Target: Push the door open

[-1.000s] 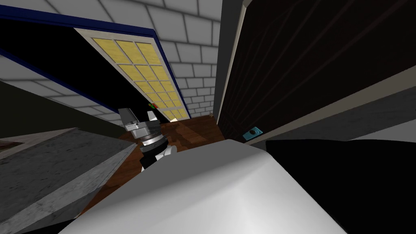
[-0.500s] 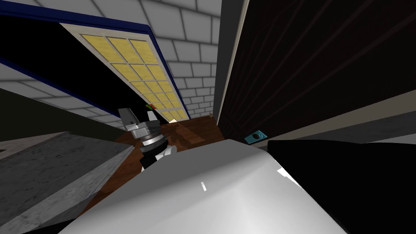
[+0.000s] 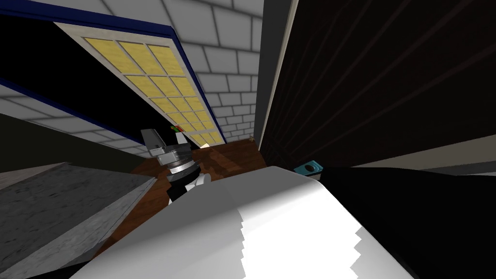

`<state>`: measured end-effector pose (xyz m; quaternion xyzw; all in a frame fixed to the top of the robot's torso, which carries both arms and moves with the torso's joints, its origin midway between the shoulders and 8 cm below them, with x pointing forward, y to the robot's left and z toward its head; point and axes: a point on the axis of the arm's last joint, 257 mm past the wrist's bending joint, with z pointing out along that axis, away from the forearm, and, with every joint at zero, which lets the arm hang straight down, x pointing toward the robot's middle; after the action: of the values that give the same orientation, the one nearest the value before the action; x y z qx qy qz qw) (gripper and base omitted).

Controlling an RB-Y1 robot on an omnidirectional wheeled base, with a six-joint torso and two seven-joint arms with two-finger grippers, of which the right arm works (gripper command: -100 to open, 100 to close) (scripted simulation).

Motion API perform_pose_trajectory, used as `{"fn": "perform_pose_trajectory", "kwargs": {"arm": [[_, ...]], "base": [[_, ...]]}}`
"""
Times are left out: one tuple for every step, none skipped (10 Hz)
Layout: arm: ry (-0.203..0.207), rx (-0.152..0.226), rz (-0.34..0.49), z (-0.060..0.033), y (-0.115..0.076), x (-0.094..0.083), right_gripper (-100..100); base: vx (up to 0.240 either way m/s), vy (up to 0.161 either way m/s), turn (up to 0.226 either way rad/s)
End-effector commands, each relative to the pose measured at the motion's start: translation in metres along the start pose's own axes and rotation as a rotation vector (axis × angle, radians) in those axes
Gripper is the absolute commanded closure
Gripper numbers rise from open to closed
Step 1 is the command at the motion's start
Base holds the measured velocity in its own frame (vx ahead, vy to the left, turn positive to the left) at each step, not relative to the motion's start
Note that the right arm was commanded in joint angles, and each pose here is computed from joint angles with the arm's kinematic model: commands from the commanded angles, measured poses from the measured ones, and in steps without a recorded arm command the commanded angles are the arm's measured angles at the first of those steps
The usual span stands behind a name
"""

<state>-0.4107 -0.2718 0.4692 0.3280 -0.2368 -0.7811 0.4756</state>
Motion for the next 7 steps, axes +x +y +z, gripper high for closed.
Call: {"fn": "perform_pose_trajectory", "kwargs": {"arm": [[-0.006, 0.015, 0.044, 0.0032, -0.018, 0.000, -100], [-0.011, 0.024, 0.069, 0.0044, -0.029, 0.001, -100], [-0.015, 0.033, 0.095, 0.0053, -0.040, 0.002, -100], [-0.020, 0.041, 0.119, 0.0061, -0.050, 0.003, -100], [-0.025, 0.049, 0.144, 0.0066, -0.061, 0.005, -100], [-0.030, 0.057, 0.168, 0.0069, -0.071, 0.006, -100], [-0.036, 0.065, 0.192, 0.0069, -0.082, 0.007, -100]], "base": [[0.105, -0.023, -0.016], [0.099, -0.024, -0.012], [0.092, -0.020, -0.016], [0.100, -0.039, -0.014], [0.106, -0.039, -0.010], [0.099, -0.044, -0.015], [0.100, -0.060, -0.014]]}}
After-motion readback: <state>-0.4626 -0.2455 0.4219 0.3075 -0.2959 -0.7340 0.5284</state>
